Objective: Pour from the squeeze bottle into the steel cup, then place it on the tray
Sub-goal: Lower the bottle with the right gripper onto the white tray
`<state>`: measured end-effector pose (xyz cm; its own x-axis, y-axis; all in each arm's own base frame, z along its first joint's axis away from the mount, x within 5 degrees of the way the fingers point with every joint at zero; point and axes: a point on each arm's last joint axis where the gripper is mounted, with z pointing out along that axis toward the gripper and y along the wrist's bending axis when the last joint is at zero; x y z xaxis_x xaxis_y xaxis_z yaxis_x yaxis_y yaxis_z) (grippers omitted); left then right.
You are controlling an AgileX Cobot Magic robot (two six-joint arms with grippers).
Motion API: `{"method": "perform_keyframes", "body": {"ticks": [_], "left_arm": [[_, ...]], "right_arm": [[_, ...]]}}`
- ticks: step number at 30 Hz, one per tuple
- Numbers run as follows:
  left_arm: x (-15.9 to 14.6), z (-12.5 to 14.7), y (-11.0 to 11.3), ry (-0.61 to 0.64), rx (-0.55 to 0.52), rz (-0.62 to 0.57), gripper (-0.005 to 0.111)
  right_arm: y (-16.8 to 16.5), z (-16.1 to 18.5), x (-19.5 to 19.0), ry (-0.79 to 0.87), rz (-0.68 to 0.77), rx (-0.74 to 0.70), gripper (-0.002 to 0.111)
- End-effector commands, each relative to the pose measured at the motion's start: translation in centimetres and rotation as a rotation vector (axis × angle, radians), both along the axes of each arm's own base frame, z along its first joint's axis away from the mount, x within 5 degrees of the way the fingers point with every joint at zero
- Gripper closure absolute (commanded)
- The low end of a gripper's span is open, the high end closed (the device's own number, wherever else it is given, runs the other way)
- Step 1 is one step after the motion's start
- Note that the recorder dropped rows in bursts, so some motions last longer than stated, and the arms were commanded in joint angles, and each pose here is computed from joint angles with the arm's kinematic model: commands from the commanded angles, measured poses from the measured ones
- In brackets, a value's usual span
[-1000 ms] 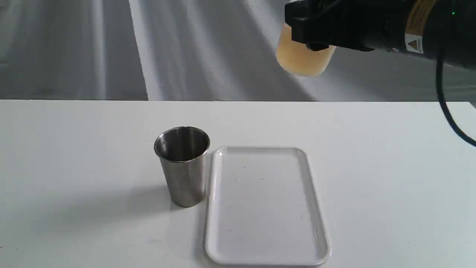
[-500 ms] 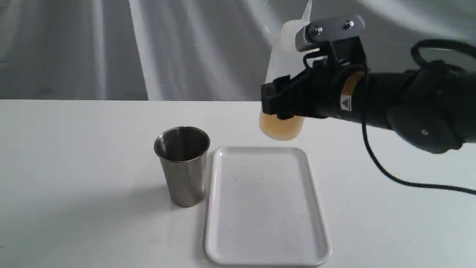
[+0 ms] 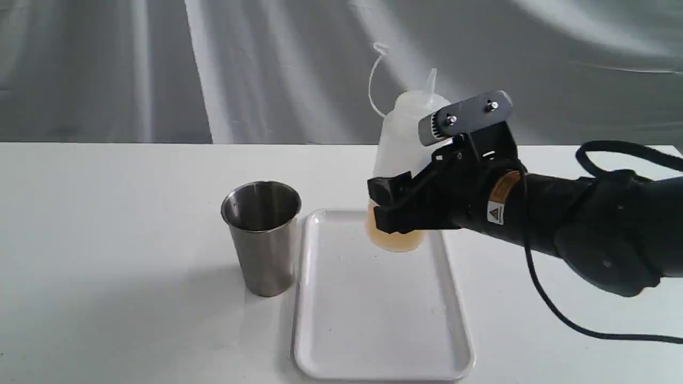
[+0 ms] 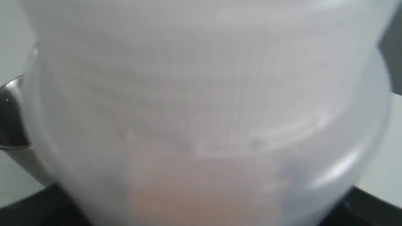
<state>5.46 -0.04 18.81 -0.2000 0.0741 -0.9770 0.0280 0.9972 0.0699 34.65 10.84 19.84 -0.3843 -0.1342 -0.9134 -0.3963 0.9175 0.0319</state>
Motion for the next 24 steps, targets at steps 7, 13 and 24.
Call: {"method": "perform_keyframes", "body": {"ticks": [7,13,24], "left_arm": [[0.0,-0.1,0.0,-0.006,-0.004,0.002,0.107],[0.0,-0.1,0.0,-0.006,-0.004,0.002,0.107],[0.0,-0.1,0.0,-0.006,-0.002,0.001,0.107]], "right_arm": [[0.4,-2.7,0.8,0.005,0.032,-0.023,0.081],[0.5,-4.1,0.9,0.031,0.04,-0.035,0.081],[1.5,-5.5,0.9,0.029,0.082,-0.045,0.081]]}}
